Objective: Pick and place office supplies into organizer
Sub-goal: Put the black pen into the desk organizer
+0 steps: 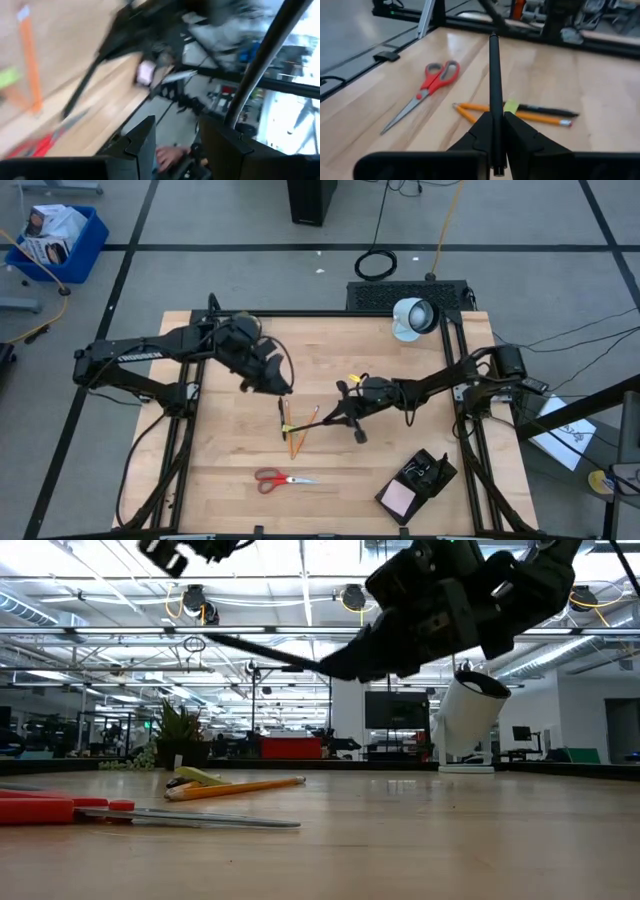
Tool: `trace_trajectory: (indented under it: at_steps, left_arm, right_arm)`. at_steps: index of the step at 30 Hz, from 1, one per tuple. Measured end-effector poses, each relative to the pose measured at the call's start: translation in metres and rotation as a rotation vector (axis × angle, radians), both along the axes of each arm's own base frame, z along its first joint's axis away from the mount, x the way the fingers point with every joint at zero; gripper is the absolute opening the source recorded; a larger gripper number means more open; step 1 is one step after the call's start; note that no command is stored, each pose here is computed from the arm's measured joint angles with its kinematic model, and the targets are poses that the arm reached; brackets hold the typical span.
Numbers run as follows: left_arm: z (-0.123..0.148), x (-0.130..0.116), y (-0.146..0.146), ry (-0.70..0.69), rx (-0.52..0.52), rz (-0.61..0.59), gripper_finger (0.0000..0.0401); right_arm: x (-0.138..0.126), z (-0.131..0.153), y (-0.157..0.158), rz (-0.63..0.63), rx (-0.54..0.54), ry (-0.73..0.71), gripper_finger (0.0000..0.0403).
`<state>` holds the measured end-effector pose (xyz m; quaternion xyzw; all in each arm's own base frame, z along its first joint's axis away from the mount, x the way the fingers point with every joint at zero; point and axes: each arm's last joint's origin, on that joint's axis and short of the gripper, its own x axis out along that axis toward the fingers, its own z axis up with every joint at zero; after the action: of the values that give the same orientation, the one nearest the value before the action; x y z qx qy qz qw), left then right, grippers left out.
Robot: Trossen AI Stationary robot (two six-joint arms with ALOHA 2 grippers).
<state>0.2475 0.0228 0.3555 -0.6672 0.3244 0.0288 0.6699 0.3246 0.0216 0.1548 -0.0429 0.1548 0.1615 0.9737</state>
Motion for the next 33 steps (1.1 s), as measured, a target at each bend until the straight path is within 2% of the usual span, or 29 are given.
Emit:
trace_trajectory:
  at_steps: [6, 13, 19, 33]
  left_arm:
    - [-0.014, -0.006, -0.001, 0.185, -0.062, 0.011, 0.0154]
    - [-0.020, 0.006, -0.001, 0.185, -0.064, 0.030, 0.0154]
    - [-0.027, 0.020, -0.006, 0.178, -0.073, -0.009, 0.0154]
    - [-0.033, 0.026, -0.026, 0.234, -0.114, -0.045, 0.0154]
  right_arm:
    - [-0.004, 0.016, 0.002, -0.024, -0.053, -0.056, 0.0025]
    - [-0.006, 0.030, 0.008, -0.069, -0.102, -0.127, 0.0027]
    - [-0.010, 0.042, 0.014, -0.057, -0.100, -0.175, 0.0023]
    - [-0.011, 0.055, 0.019, -0.067, -0.091, -0.267, 0.0028]
